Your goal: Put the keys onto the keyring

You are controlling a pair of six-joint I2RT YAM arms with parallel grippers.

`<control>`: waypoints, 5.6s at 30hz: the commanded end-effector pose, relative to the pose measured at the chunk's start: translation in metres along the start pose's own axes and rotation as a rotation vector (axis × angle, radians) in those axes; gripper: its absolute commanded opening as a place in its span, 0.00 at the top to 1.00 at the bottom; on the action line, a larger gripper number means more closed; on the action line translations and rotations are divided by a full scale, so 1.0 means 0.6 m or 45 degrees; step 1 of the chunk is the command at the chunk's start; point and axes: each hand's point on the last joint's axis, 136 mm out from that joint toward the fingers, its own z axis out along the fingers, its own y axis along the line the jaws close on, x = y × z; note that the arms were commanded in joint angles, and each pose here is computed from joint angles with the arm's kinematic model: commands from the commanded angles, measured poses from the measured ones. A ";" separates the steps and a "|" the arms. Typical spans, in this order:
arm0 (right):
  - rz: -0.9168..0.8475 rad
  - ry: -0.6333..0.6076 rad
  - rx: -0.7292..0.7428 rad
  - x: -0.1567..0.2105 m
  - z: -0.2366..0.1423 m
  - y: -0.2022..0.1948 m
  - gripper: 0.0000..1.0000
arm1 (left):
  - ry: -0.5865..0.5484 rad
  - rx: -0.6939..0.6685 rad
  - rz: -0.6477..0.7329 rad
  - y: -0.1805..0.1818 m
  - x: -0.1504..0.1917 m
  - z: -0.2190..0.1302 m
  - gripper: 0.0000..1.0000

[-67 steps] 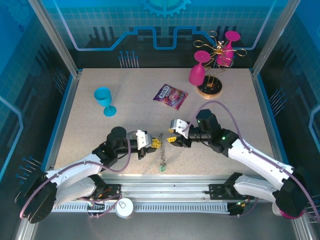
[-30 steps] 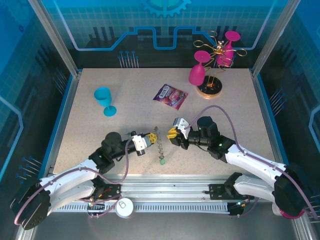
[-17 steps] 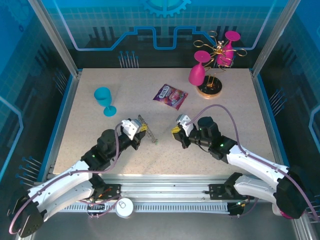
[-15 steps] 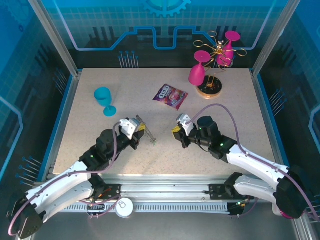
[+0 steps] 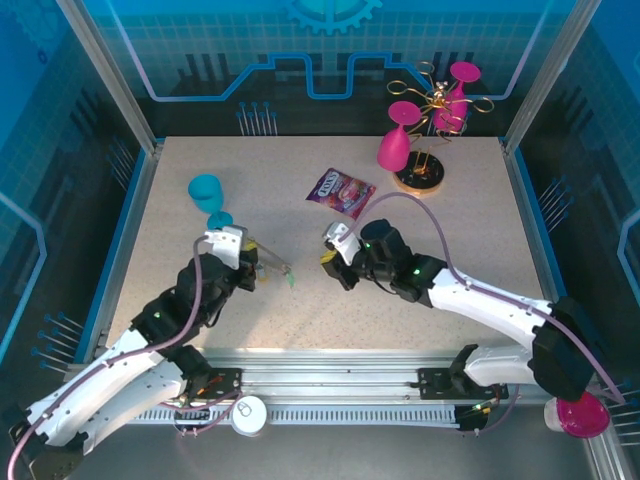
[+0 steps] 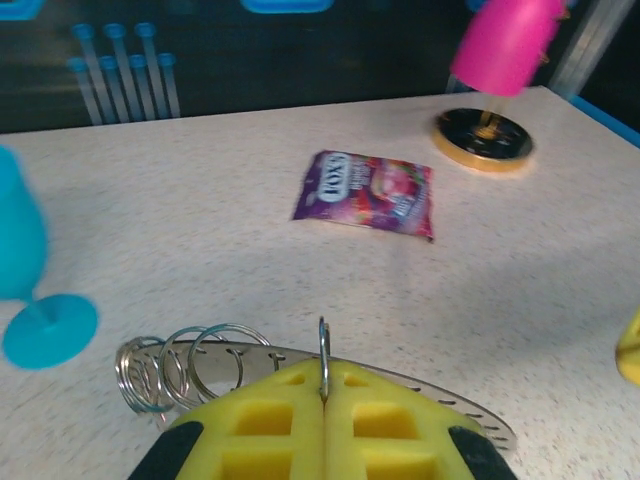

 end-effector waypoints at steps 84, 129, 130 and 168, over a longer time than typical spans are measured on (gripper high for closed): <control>0.237 0.599 0.018 0.059 0.379 0.005 0.67 | 0.009 -0.683 -0.327 0.203 0.071 -0.061 1.00; 0.203 0.545 -0.030 0.032 0.355 0.015 1.00 | 0.016 -0.665 -0.309 0.199 0.069 -0.059 1.00; 0.197 0.536 -0.035 0.027 0.342 0.016 1.00 | 0.015 -0.661 -0.309 0.198 0.068 -0.058 1.00; 0.538 0.766 0.086 0.244 -0.002 -0.063 0.63 | 0.183 0.515 0.374 -0.110 0.127 0.069 1.00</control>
